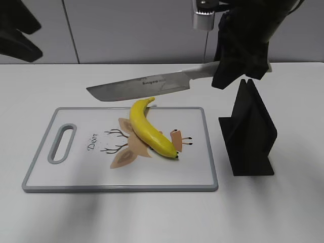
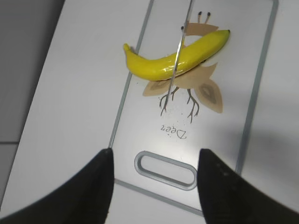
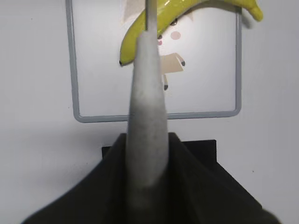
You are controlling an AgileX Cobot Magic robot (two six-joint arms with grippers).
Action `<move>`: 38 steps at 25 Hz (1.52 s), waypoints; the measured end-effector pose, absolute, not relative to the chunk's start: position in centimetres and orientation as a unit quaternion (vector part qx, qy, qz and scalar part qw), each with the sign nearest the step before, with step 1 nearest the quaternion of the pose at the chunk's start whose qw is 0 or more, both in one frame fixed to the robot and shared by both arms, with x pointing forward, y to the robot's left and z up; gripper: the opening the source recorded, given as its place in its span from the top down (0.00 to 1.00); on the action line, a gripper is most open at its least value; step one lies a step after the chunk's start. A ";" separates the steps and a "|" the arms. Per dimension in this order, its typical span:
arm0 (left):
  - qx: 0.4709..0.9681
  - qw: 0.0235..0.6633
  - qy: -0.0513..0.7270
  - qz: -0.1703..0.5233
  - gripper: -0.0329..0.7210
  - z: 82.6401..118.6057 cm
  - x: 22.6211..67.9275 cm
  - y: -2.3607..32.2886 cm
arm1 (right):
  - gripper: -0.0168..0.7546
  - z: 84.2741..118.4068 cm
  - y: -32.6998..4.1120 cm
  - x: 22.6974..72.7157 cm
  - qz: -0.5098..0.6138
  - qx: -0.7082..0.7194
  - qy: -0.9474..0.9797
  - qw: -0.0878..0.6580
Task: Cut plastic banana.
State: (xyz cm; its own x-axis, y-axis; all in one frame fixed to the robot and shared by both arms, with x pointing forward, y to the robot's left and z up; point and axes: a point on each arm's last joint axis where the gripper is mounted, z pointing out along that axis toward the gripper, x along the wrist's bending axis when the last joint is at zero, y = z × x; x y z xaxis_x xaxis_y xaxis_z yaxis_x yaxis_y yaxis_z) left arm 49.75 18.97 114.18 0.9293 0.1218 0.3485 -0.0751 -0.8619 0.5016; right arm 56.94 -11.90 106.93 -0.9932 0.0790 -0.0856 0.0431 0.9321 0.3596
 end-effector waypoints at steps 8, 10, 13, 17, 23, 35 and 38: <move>0.960 0.225 -0.047 0.162 0.22 110.2 52.4 15.1 | 0.75 105.8 -10.9 57.6 0.216 0.014 0.976 0.039; 0.959 0.223 -0.055 0.165 0.22 109.4 53.1 14.5 | 0.75 105.6 -10.6 57.8 0.225 0.014 0.973 0.036; 0.962 0.217 -0.060 0.153 0.22 108.1 53.8 14.1 | 0.75 105.1 -10.3 58.2 0.233 0.017 0.972 0.036; 0.964 0.210 -0.057 0.150 0.22 106.8 54.7 13.8 | 0.75 105.0 -10.1 58.4 0.245 0.018 0.969 0.040; 0.967 0.201 -0.057 0.143 0.33 105.7 55.3 13.6 | 0.75 105.1 -10.0 58.4 0.249 0.017 0.967 0.040; 0.967 0.200 -0.057 0.147 0.96 105.5 55.5 13.6 | 0.75 105.1 -9.9 58.8 0.254 0.018 0.965 0.060; 0.966 0.196 -0.057 0.159 0.96 105.4 55.8 13.6 | 0.75 104.3 -9.8 59.2 0.250 0.020 0.966 0.061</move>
